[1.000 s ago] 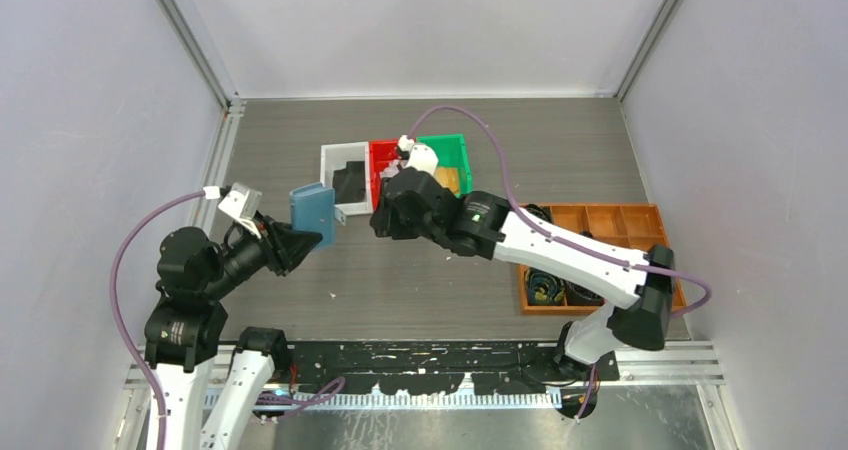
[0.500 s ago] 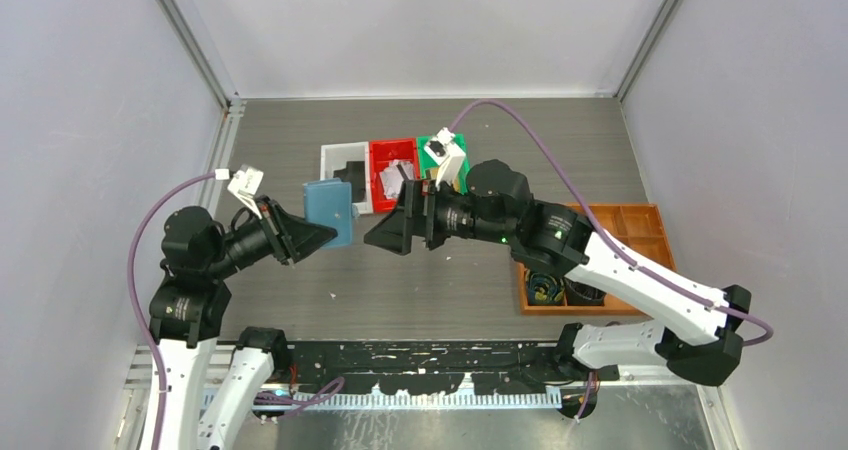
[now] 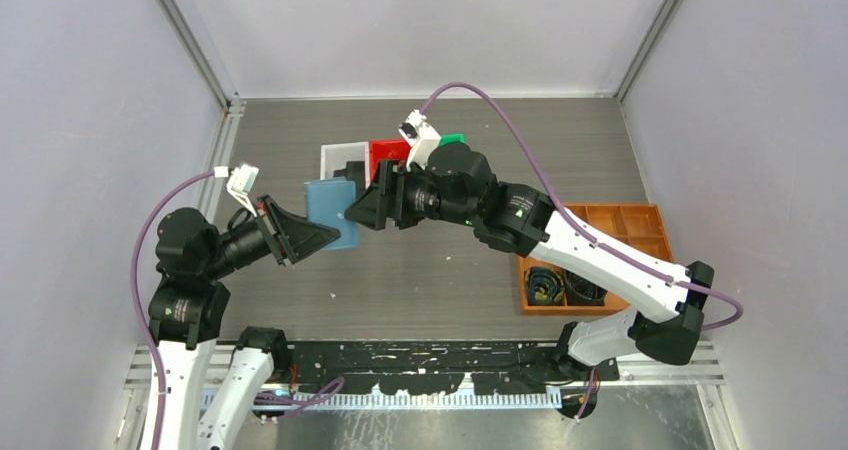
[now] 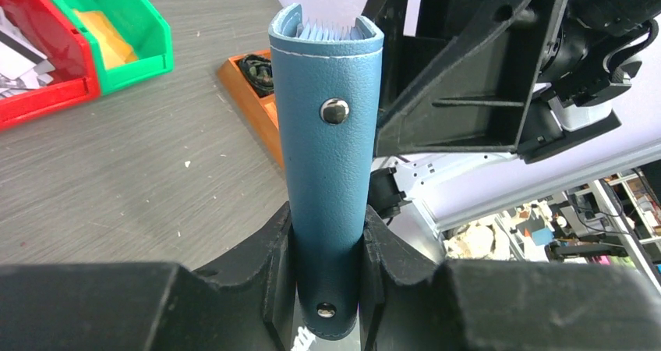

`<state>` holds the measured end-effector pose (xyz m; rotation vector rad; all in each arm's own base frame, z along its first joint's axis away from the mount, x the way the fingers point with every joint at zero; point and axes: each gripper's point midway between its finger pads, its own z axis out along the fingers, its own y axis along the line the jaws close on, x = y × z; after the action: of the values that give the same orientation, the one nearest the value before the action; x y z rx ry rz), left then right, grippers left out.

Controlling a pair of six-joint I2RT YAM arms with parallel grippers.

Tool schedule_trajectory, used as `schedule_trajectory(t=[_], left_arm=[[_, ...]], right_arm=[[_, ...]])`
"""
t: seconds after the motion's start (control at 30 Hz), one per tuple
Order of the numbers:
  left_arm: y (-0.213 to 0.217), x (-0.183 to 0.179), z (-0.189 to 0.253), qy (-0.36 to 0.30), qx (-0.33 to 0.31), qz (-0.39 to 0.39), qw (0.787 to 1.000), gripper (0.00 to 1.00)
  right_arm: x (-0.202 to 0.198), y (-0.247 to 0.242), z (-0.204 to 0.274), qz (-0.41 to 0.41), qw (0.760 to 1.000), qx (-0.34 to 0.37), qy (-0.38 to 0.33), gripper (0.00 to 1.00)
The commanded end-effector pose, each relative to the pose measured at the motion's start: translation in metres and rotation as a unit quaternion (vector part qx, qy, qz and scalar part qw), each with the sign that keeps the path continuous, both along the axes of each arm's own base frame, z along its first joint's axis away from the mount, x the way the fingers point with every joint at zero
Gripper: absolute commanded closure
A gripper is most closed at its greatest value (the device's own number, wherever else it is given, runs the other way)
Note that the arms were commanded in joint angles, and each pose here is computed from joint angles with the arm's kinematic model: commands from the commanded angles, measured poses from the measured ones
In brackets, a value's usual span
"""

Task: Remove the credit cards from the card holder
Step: Open the card holder.

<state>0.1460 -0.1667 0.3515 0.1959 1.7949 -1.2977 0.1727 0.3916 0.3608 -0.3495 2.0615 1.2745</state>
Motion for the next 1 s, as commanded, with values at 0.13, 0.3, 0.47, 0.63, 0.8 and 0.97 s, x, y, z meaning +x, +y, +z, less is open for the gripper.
schedule_trajectory(t=[0.13, 0.3, 0.47, 0.63, 0.8, 0.97], left_arm=[[-0.004, -0.018, 0.028, -0.067, -0.013, -0.03, 0.997, 1.0], [-0.001, -0.014, 0.022, -0.065, 0.001, -0.016, 0.998, 1.0], [-0.001, -0.016, 0.026, -0.066, -0.003, -0.018, 0.998, 1.0], [-0.002, -0.014, 0.022, -0.061, -0.003, -0.019, 0.998, 1.0], [-0.002, -0.013, 0.024, -0.057, -0.01, -0.018, 0.998, 1.0], [0.003, -0.009, 0.001, -0.052, 0.022, 0.0, 0.998, 0.66]], right_arm=[[0.021, -0.011, 0.015, -0.07, 0.997, 0.005, -0.01, 0.57], [0.014, -0.004, 0.001, -0.054, 0.998, 0.012, 0.017, 0.58], [0.014, -0.008, -0.003, -0.064, 0.998, 0.014, 0.022, 0.65], [0.019, -0.007, -0.005, -0.074, 0.997, -0.007, 0.028, 0.77], [0.018, -0.01, 0.008, -0.073, 0.997, 0.014, 0.015, 0.85], [-0.006, -0.006, 0.015, -0.016, 0.998, 0.044, 0.031, 0.99]])
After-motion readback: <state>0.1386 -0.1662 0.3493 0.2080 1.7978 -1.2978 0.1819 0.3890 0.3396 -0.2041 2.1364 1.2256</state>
